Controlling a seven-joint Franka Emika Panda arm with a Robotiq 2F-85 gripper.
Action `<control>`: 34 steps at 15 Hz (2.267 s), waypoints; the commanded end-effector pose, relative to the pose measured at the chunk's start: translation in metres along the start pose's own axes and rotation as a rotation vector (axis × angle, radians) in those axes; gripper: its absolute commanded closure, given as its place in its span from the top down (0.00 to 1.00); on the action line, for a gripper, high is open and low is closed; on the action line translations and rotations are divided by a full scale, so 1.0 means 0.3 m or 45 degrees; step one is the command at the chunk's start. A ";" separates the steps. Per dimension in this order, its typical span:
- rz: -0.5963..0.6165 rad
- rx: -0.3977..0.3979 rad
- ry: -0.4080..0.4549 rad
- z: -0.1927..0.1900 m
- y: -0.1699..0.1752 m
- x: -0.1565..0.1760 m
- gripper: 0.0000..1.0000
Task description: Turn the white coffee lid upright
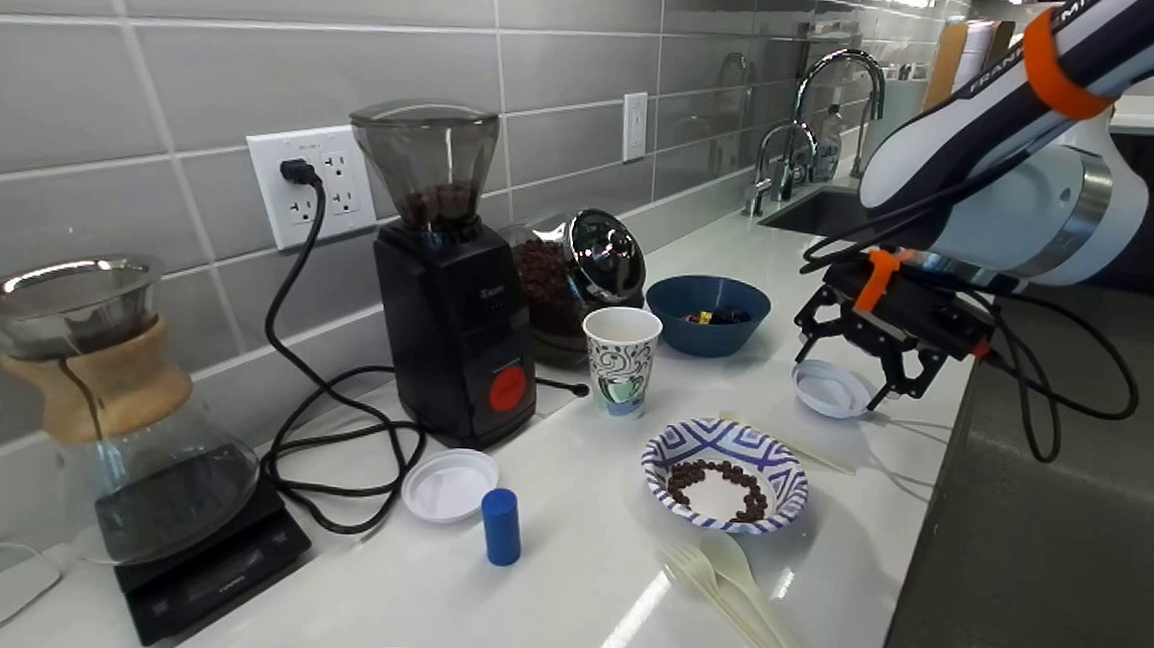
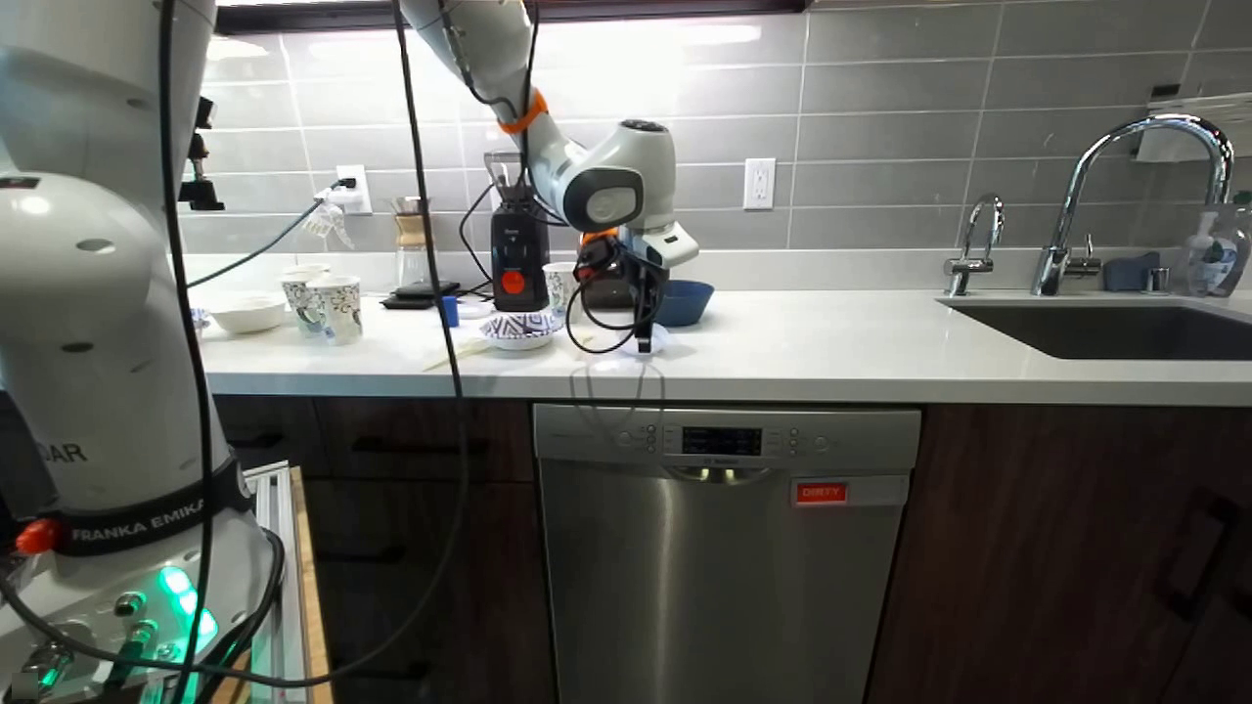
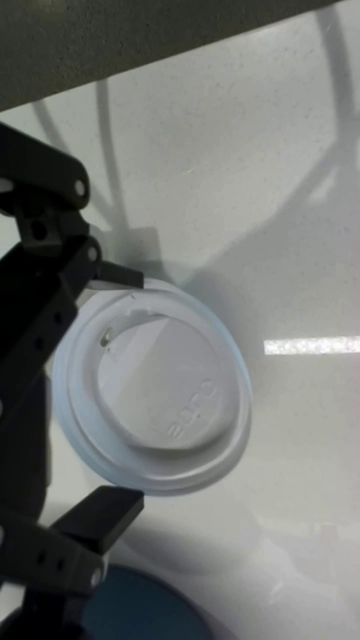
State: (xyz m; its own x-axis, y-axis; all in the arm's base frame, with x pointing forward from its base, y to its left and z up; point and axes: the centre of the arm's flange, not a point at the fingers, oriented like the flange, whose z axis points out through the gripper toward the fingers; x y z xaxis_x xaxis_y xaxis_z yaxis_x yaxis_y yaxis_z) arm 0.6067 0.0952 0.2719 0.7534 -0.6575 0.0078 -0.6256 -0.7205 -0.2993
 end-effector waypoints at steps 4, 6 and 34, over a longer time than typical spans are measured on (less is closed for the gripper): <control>-0.006 0.022 -0.003 -0.057 -0.024 0.005 1.00; -0.017 0.034 0.002 -0.071 -0.038 0.005 1.00; -0.066 -0.061 -0.112 0.030 -0.055 0.011 1.00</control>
State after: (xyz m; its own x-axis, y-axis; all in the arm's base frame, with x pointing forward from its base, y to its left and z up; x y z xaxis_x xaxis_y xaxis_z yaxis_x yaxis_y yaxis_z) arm 0.6166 0.1078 0.2700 0.7945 -0.6058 -0.0408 -0.5917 -0.7574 -0.2762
